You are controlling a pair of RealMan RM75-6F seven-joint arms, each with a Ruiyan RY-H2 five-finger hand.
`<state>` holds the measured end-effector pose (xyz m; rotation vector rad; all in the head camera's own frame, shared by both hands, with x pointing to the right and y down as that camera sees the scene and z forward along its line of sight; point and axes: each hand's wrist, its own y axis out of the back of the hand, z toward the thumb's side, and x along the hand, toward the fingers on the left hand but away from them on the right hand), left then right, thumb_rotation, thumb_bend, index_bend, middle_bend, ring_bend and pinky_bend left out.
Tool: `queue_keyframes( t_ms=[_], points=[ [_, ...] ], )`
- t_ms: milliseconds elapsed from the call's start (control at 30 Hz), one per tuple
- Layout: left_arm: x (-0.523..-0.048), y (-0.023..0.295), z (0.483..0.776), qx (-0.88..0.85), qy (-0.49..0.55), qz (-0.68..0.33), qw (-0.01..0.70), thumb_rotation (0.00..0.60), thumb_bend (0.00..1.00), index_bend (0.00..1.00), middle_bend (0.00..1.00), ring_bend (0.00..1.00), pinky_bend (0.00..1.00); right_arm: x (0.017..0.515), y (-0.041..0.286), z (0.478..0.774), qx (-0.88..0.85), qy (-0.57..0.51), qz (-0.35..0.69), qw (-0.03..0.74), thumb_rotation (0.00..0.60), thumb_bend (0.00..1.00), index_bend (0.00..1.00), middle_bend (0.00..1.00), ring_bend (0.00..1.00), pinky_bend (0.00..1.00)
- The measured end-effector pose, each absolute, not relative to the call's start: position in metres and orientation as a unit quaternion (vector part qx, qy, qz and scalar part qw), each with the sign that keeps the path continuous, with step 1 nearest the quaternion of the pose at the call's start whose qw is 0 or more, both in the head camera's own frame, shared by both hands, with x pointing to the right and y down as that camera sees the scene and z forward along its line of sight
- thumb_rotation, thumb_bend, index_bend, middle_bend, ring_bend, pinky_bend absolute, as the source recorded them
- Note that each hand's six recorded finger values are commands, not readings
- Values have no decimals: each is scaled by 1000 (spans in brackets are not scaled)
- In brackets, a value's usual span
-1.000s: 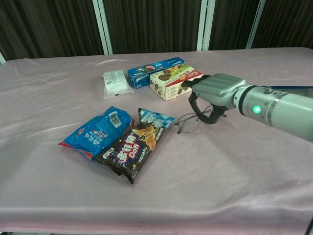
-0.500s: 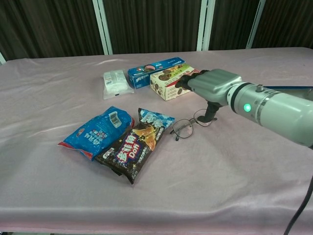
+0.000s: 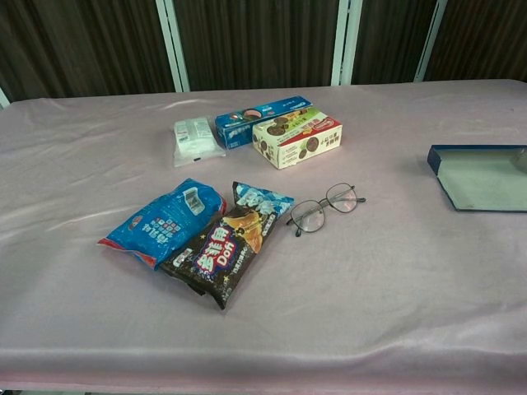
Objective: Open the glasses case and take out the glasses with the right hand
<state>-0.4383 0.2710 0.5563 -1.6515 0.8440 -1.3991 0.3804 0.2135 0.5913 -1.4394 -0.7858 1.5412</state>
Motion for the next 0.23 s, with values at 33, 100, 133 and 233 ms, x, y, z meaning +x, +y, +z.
queue_keyframes(
  t_ms=[33, 100, 133, 233],
  points=[
    [-437, 272, 555, -653, 333, -549, 401, 600, 434, 0, 0, 0, 0, 391, 218, 588, -577, -326, 618, 423, 600, 402, 117, 0, 0, 0],
    [-433, 275, 553, -655, 333, -541, 409, 600, 434, 0, 0, 0, 0, 413, 227, 581, -578, -346, 617, 407, 600, 402, 109, 0, 0, 0],
    [-432, 276, 552, -655, 332, -539, 412, 600, 434, 0, 0, 0, 0, 419, 230, 579, -578, -352, 616, 402, 600, 402, 105, 0, 0, 0],
    [-433, 278, 552, -652, 332, -543, 412, 600, 434, 0, 0, 0, 0, 432, 238, 574, -580, -357, 614, 399, 600, 402, 99, 0, 0, 0]
  ],
)
